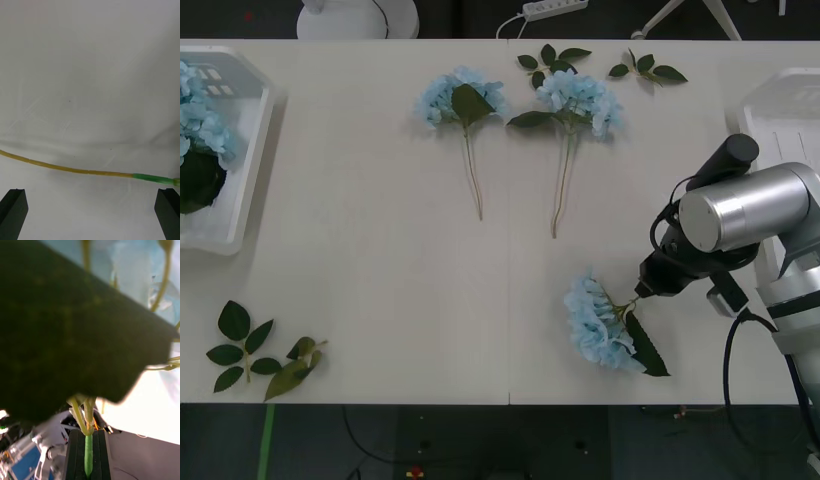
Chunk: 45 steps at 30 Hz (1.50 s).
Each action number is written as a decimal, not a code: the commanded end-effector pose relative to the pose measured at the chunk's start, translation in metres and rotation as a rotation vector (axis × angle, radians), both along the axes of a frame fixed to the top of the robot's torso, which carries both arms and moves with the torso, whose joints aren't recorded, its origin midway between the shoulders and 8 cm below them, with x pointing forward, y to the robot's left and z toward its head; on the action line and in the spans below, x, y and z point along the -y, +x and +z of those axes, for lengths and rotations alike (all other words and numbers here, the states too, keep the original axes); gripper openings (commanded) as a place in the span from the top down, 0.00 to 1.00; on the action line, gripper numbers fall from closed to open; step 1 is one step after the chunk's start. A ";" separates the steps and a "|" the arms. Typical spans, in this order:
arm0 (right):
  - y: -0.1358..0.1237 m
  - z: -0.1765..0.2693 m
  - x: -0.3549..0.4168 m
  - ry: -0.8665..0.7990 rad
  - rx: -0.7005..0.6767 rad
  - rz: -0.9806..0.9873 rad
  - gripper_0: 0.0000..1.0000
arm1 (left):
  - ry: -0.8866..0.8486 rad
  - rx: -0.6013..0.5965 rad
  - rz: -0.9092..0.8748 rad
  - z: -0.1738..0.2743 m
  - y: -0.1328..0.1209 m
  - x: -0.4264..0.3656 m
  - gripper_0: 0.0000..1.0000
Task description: Place the red flowers into the right box and the blue flowers into the left box. If a person shows an open palm, hand one flower to the person first, then continue sorting.
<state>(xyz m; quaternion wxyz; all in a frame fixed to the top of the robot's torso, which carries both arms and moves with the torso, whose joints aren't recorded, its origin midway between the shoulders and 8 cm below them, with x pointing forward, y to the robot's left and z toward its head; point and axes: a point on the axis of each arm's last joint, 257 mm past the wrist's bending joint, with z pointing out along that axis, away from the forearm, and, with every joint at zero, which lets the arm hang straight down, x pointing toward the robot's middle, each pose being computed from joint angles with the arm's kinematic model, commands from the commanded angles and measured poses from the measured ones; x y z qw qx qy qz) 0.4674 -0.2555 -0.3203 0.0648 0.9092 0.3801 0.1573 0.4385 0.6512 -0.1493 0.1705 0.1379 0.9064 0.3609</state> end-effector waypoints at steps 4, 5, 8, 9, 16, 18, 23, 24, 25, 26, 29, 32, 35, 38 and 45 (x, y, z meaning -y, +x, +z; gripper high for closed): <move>0.033 0.067 0.037 -0.178 0.103 0.367 0.00 | 0.089 0.016 -0.067 0.036 0.013 -0.005 0.52; 0.034 0.071 0.040 -0.191 0.104 0.410 0.00 | 0.088 0.015 -0.064 0.036 0.012 -0.006 0.41; 0.033 0.072 0.040 -0.214 0.102 0.490 0.00 | 0.086 0.016 -0.067 0.035 0.013 -0.004 0.20; 0.032 0.069 0.038 -0.231 0.098 0.528 0.00 | 0.087 0.016 -0.067 0.035 0.013 -0.005 0.15; 0.003 0.027 0.018 -0.314 0.027 0.792 0.00 | 0.027 0.070 -0.052 0.046 0.013 -0.006 0.00; -0.007 0.019 0.012 -0.339 0.023 0.856 0.00 | -0.030 0.094 -0.050 0.049 0.011 -0.003 0.00; -0.030 0.013 -0.007 -0.349 0.037 0.985 0.00 | -0.168 0.163 -0.059 0.060 -0.001 -0.002 0.00; -0.032 0.011 -0.007 -0.353 0.034 1.005 0.00 | -0.199 0.175 -0.068 0.061 -0.004 0.000 0.00; -0.032 0.011 -0.007 -0.359 0.035 1.021 0.00 | -0.223 0.184 -0.074 0.062 -0.007 0.002 0.00; -0.033 0.010 -0.006 -0.368 0.032 1.042 0.00 | -0.252 0.196 -0.084 0.065 -0.012 0.006 0.00; -0.034 0.008 -0.003 -0.387 0.029 1.066 0.00 | -0.300 0.215 -0.117 0.071 -0.021 0.017 0.00; -0.035 0.005 0.003 -0.400 0.015 1.068 0.00 | -0.358 0.222 -0.159 0.078 -0.031 0.038 0.00; -0.036 -0.001 0.009 -0.418 -0.005 1.106 0.00 | -0.436 0.241 -0.225 0.089 -0.036 0.068 0.00; -0.032 -0.009 0.013 -0.429 -0.005 1.114 0.00 | -0.544 0.288 -0.316 0.107 -0.032 0.107 0.00; -0.019 -0.023 0.011 -0.459 0.014 1.112 0.00 | -0.713 0.429 -0.456 0.130 -0.006 0.168 0.00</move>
